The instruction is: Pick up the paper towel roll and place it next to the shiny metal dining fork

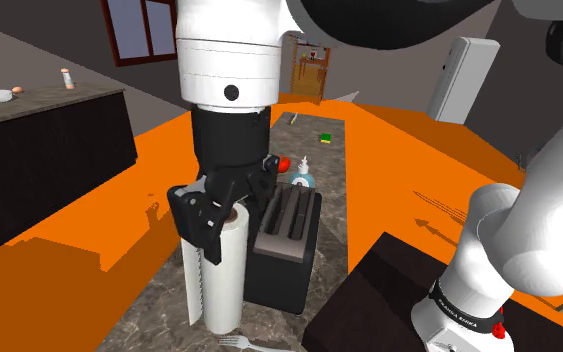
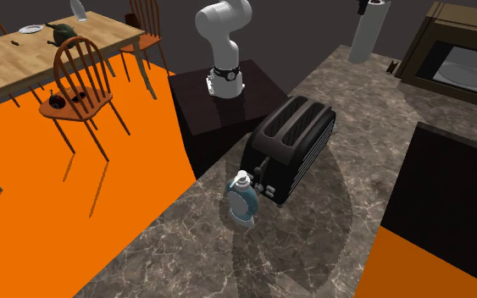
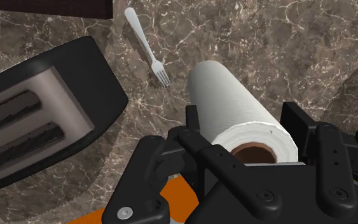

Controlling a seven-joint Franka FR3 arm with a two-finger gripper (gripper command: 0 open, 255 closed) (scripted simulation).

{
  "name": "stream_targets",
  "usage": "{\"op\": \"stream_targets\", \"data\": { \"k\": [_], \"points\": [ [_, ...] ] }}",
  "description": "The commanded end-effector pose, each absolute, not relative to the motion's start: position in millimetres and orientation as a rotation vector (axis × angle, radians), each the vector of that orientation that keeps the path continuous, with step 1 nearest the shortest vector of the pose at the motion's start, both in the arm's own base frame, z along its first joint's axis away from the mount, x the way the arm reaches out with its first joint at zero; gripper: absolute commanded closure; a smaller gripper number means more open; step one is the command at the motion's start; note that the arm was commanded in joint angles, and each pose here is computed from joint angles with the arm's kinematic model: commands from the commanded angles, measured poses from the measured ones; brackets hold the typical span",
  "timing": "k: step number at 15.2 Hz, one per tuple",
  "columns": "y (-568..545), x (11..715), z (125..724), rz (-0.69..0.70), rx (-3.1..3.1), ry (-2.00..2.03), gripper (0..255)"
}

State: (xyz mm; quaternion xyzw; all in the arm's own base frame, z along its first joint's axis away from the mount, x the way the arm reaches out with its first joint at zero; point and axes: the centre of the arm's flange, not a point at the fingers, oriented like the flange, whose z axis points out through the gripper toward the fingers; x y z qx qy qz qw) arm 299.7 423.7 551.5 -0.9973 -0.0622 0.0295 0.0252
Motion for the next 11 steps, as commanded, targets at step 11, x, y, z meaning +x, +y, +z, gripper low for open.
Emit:
{"op": "stream_targets", "data": {
  "k": [11],
  "points": [
    [439,299,494,0.092,-3.082,-0.189,255]
  ]
}}
